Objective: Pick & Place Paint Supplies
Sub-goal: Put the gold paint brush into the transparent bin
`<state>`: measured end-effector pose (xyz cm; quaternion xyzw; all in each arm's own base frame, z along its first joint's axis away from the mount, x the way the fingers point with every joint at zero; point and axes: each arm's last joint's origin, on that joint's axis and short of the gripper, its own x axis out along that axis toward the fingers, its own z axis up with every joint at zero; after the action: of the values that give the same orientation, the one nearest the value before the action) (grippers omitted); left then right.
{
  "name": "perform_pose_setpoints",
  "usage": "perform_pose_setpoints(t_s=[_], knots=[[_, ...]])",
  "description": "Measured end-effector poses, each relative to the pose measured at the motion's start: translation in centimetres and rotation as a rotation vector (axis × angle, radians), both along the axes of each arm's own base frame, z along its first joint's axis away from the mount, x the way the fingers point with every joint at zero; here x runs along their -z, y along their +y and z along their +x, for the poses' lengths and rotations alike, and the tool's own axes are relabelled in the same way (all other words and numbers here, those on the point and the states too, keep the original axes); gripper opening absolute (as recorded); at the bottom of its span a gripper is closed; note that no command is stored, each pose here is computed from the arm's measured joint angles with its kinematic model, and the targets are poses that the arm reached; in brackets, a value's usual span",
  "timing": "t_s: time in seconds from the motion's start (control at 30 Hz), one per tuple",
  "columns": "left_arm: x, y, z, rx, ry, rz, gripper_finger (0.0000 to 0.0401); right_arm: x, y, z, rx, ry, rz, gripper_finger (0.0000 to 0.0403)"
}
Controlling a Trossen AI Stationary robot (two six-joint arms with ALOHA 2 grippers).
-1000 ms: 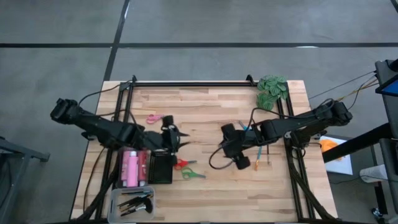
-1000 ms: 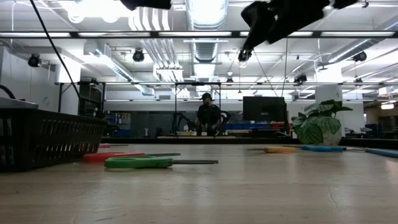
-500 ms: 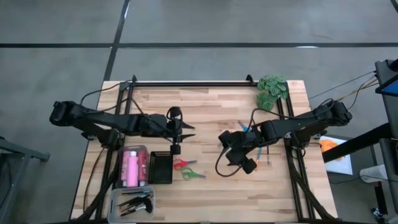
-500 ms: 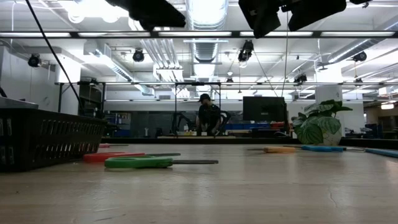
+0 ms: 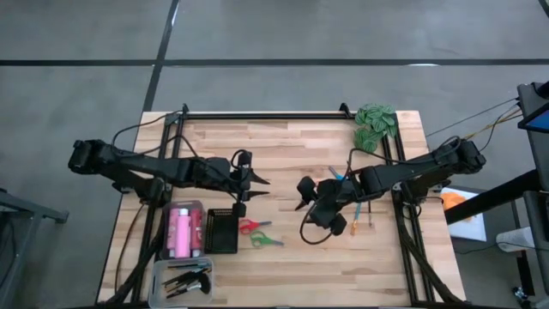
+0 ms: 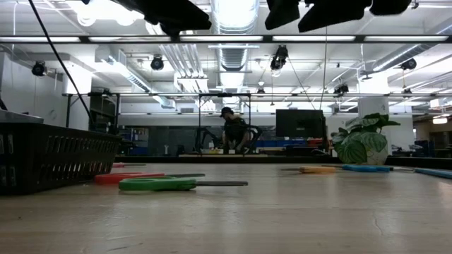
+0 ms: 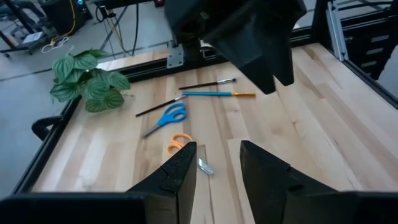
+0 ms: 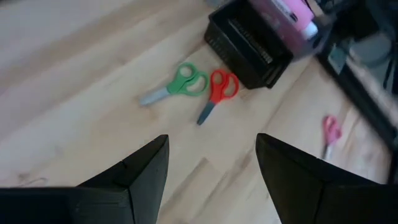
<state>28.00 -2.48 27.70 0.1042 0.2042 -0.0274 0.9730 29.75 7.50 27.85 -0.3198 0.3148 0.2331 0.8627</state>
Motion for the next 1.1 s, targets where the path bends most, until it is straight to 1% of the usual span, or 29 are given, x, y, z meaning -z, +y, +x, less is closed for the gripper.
perform_pose_setpoints(t_s=[0.07, 0.17, 0.23, 0.33, 0.47, 0.53, 0.67, 0.87, 0.9, 1.03, 1.1], knots=[[-0.01, 0.0, 0.0, 0.0, -0.001, 0.0, 0.0124, -0.05, 0.04, 0.03, 0.069, 0.014, 0.072, 0.0239], [0.03, 0.02, -0.01, -0.001, 0.003, 0.0, 0.0124, -0.35, 0.08, 0.33, 0.09, -0.022, 0.107, 0.0239], [0.08, 0.03, -0.03, -0.001, 0.009, 0.001, 0.0124, -0.59, 0.12, 0.51, 0.146, -0.033, 0.178, 0.0239], [0.23, 0.03, -0.09, -0.001, 0.025, 0.002, 0.0124, -0.67, 0.15, 0.58, 0.248, -0.01, 0.295, 0.0239], [0.4, 0.04, -0.17, -0.001, 0.044, 0.004, 0.0124, -0.75, 0.14, 0.61, 0.347, 0.019, 0.405, 0.0239], [0.4, 0.04, -0.17, -0.001, 0.045, 0.004, 0.0124, -0.75, 0.14, 0.6, 0.368, 0.026, 0.427, 0.0239], [0.44, 0.04, -0.19, -0.002, 0.049, 0.004, 0.0124, -0.78, 0.14, 0.62, 0.355, 0.018, 0.415, 0.0239], [0.44, 0.04, -0.19, -0.002, 0.049, 0.004, 0.0124, -0.71, 0.13, 0.56, 0.394, 0.039, 0.452, 0.0239], [0.44, 0.04, -0.19, -0.002, 0.049, 0.004, 0.0124, -0.68, 0.13, 0.55, 0.409, 0.047, 0.466, 0.0239], [0.43, 0.04, -0.19, -0.002, 0.048, 0.004, 0.0124, -0.71, 0.13, 0.56, 0.509, 0.077, 0.578, 0.0239], [0.36, 0.07, -0.15, -0.013, 0.04, 0.008, 0.0124, -0.68, 0.13, 0.58, 0.537, 0.087, 0.607, 0.0239]])
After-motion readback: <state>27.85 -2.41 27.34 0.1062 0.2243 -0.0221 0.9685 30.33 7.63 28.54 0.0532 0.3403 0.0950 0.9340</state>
